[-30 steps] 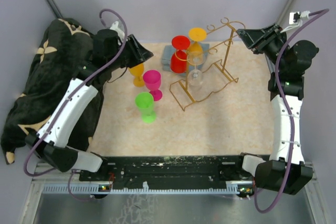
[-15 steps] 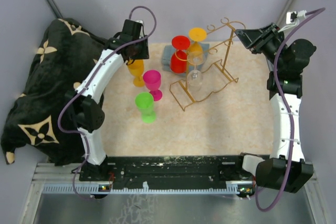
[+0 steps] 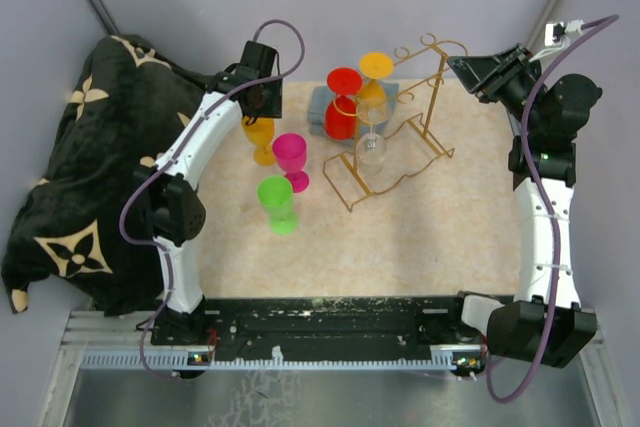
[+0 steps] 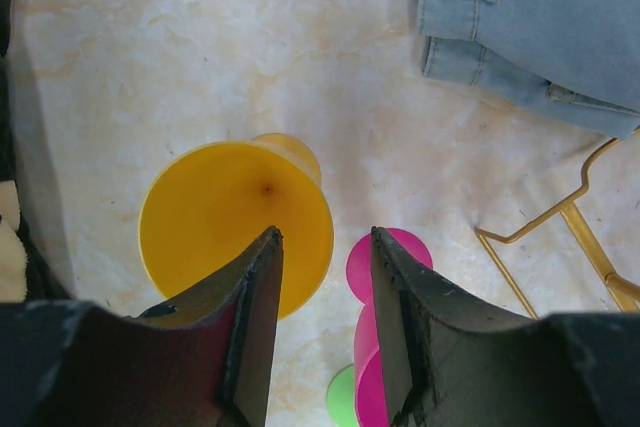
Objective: Place the wine glass upside down on the wine glass rack
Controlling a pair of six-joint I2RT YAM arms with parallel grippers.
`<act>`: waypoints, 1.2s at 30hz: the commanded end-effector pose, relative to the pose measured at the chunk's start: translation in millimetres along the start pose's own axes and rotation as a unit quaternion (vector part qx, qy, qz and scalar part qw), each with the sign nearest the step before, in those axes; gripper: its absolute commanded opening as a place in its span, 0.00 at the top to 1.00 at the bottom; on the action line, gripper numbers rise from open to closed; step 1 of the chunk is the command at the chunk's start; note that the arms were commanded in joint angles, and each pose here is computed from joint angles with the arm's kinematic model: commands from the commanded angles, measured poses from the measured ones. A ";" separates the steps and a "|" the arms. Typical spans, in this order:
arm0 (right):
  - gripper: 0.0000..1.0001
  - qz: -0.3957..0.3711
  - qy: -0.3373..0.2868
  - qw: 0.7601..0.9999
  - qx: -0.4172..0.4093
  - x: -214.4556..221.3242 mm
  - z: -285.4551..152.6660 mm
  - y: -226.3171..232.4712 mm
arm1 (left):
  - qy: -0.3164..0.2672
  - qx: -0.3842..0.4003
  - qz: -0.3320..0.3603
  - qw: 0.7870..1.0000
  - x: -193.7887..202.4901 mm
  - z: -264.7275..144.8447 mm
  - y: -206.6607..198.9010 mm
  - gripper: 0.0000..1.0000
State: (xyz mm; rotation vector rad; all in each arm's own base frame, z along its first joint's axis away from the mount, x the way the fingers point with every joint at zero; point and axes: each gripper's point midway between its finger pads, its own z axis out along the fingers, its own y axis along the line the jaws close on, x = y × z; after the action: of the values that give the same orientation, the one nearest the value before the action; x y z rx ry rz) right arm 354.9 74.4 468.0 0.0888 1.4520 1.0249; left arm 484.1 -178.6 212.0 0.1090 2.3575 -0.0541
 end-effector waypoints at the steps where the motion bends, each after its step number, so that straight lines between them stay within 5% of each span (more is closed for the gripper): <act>1: 0.66 -0.024 -0.013 0.999 -0.022 -9.0 2.3 13.6 | 0.014 -0.006 0.012 1.000 8.3 13.8 2.1 0.54; 14: 0.66 -0.022 -0.012 0.999 -0.020 -8.9 3.6 11.9 | 0.043 -0.010 0.009 0.999 33.3 37.8 1.0 0.60; 24: 0.65 -0.019 -0.011 1.000 -0.017 -8.0 4.4 9.3 | 0.046 -0.030 0.012 0.998 36.8 39.9 7.9 1.00; 36: 0.65 -0.018 -0.010 1.000 -0.021 -6.6 5.5 11.8 | -0.042 -0.072 -0.011 0.996 -10.4 4.8 24.2 1.00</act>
State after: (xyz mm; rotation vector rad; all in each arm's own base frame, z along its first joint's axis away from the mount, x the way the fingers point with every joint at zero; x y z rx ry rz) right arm 359.4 73.9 463.9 0.0974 1.4622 1.0287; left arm 487.5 -165.0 165.8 0.0855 2.4240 0.0779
